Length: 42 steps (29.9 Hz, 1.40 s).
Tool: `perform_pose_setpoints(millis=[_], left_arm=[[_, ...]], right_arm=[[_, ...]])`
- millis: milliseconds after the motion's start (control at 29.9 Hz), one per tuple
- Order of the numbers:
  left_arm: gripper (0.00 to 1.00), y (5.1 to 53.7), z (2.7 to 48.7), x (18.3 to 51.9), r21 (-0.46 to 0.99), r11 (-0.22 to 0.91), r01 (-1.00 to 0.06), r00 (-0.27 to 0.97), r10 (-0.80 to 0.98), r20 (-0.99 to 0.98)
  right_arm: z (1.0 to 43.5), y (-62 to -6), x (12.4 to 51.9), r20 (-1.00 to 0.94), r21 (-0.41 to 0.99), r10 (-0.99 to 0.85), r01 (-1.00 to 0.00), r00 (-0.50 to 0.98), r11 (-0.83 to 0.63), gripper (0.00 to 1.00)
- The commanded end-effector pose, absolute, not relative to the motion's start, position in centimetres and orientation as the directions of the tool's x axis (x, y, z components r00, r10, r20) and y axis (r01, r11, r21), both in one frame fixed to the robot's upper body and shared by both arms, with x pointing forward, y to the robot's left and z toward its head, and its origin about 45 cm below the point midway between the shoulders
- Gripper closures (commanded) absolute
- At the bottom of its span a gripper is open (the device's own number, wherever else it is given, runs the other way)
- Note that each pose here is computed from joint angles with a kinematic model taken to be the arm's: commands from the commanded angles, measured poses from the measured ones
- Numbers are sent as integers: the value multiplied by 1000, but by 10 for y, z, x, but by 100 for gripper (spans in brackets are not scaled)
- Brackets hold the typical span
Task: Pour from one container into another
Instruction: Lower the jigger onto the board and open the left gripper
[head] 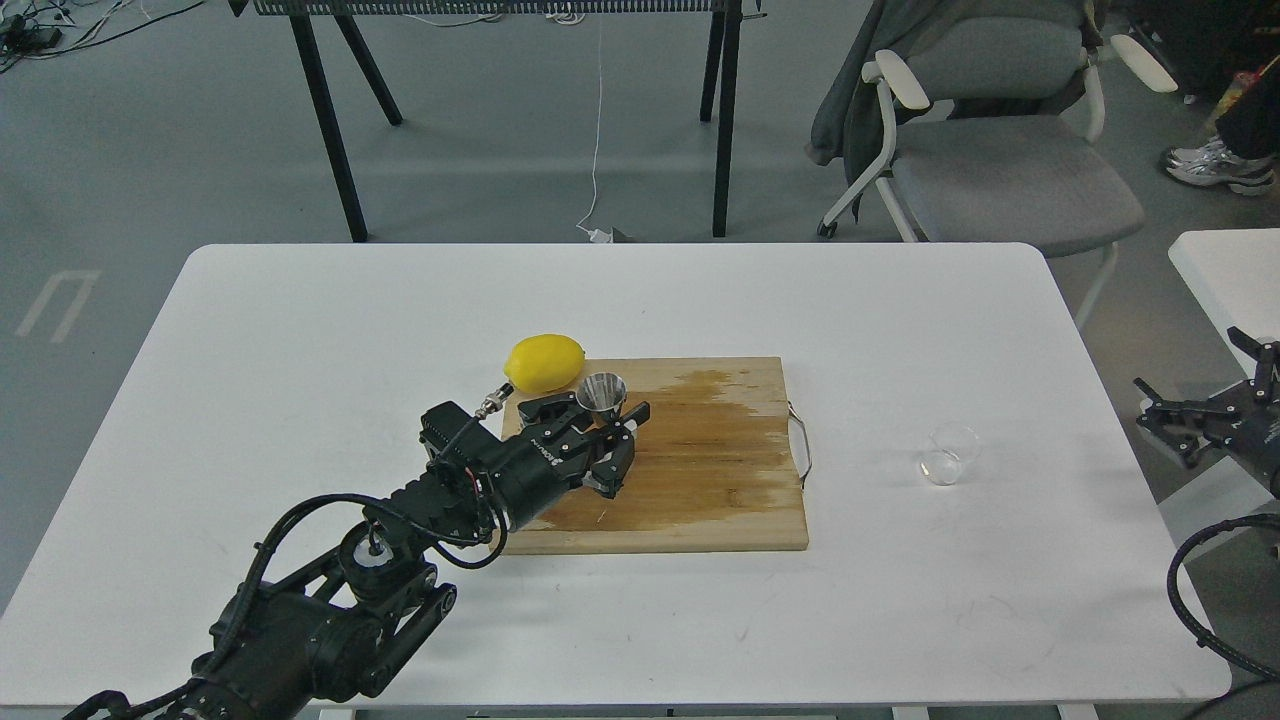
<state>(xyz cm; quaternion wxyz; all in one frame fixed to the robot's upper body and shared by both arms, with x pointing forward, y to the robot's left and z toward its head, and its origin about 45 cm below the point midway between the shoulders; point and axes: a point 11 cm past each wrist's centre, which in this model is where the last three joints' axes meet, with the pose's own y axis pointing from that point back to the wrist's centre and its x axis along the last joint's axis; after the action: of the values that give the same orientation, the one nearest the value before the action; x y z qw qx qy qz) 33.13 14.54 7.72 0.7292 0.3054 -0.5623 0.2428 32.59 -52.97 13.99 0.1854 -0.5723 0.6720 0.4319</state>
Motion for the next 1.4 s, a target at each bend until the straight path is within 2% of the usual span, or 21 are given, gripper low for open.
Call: perform_pose_setpoints(millis=[0, 769, 869, 1036, 1370], left_arm=[[58, 145, 77, 331, 172, 696, -697, 249, 11, 968], [46, 145, 78, 331, 166, 697, -697, 243, 13, 970], [42, 144, 79, 331, 164, 698, -697, 242, 13, 970], [29, 144, 79, 331, 162, 699, -697, 241, 15, 970], [19, 143, 80, 331, 158, 700, -696, 237, 17, 971]], right_arm=[[140, -531, 326, -743, 368, -609, -929, -278, -26, 0], [140, -531, 326, -743, 368, -609, -929, -278, -26, 0], [140, -531, 325, -743, 370, -609, -929, -279, -25, 0], [139, -531, 324, -742, 371, -609, -928, -280, -25, 0], [138, -532, 323, -741, 374, -609, -927, -284, -22, 0]])
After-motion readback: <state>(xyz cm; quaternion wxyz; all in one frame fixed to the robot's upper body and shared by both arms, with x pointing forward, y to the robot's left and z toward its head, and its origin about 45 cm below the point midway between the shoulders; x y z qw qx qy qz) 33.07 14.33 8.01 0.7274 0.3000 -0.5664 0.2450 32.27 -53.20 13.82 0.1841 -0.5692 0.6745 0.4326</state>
